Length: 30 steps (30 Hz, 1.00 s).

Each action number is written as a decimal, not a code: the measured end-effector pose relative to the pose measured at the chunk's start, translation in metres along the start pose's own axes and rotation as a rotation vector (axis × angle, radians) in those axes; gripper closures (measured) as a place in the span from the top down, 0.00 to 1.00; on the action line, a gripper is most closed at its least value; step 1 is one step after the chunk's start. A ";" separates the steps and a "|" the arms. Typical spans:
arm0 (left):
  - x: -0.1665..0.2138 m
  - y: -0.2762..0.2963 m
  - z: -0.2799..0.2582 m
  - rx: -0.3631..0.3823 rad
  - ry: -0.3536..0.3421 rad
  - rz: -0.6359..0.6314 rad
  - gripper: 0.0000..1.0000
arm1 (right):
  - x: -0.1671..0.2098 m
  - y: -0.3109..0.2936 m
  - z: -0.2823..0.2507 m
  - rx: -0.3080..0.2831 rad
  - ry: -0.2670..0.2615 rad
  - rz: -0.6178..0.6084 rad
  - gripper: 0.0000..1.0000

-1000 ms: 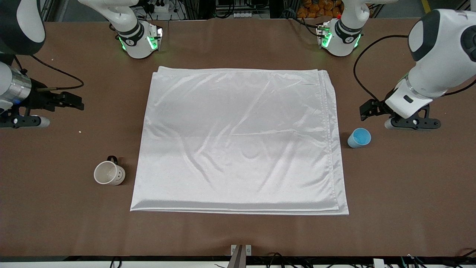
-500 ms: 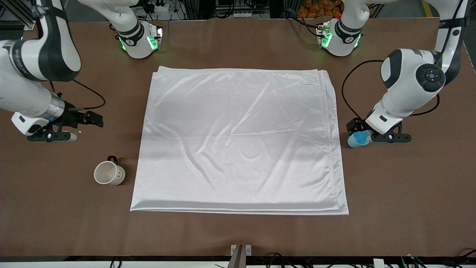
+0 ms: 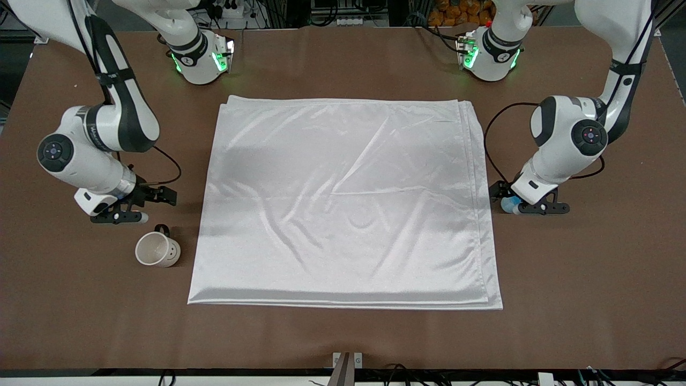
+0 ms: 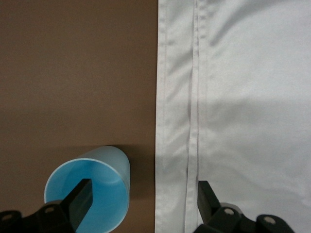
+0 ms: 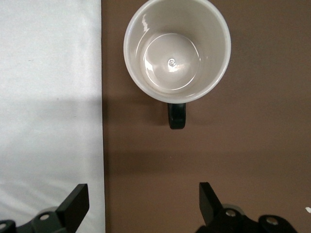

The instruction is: Place blue cup into white mug on cloth

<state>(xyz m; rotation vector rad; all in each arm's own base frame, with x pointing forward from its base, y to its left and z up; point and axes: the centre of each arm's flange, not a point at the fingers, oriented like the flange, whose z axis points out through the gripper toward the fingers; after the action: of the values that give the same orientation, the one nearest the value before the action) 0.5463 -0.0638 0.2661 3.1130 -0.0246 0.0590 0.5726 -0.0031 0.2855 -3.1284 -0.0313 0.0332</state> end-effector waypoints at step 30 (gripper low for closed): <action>-0.010 -0.018 0.046 0.041 -0.051 0.028 0.47 | 0.038 0.006 0.062 0.000 0.045 0.009 0.48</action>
<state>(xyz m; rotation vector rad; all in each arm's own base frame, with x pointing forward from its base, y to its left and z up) 0.5381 -0.0473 0.2195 3.1552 -0.0696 -0.0189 0.6090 -0.0081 0.2229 -3.1286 -0.0166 -0.0369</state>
